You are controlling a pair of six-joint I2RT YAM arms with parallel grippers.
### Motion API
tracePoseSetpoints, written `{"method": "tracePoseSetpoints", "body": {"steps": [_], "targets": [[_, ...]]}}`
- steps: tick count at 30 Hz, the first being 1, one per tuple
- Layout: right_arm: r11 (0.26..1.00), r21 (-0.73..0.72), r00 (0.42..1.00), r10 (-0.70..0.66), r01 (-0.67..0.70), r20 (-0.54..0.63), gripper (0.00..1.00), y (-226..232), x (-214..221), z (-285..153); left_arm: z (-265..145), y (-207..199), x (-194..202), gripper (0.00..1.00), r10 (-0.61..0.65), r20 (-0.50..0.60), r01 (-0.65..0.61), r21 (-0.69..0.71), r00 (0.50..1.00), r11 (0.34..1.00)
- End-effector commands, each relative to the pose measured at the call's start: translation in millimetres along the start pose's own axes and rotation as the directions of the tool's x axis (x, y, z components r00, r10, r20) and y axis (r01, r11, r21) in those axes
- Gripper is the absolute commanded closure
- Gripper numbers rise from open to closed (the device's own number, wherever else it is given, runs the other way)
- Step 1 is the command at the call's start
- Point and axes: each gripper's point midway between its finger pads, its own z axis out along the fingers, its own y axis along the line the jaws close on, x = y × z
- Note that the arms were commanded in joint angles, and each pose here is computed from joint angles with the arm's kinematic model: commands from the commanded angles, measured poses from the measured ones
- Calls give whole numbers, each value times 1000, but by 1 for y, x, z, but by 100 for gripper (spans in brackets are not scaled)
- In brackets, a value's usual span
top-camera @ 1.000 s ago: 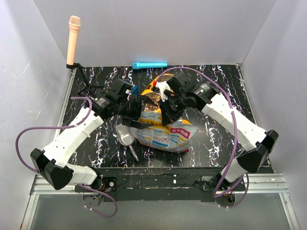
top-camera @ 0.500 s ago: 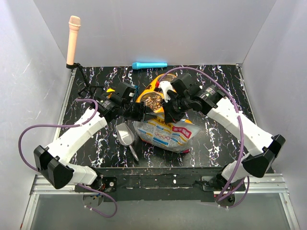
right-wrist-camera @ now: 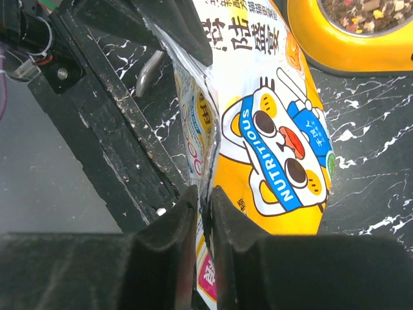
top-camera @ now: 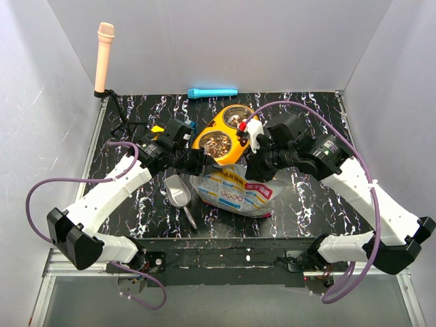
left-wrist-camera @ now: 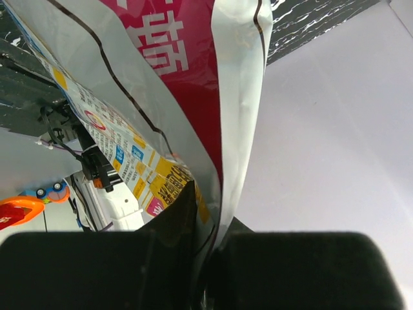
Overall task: Serve the pet food
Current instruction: Close the pet food bag at the center of the board.
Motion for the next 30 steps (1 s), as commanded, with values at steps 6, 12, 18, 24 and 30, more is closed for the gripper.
{"method": "tracePoseSetpoints", "body": {"steps": [6,12,18,24,30], "targets": [[1000,-18,998,-15,13,-65,78,-2,7,10,-23,-36,5,100,-87,-7,87,119,996,989],[999,42,995,-16,20,-102,76,-14,21,14,-23,-39,7,100,-84,-16,85,129,996,988],[991,130,994,-28,42,-110,99,-28,32,6,-21,-44,2,100,-94,-9,94,138,996,986],[991,133,988,8,13,-156,90,-27,55,3,-24,-53,0,100,-89,-8,89,151,996,985],[987,160,990,3,20,-142,75,-32,57,0,-22,-55,-1,100,-85,-10,86,146,996,986]]}}
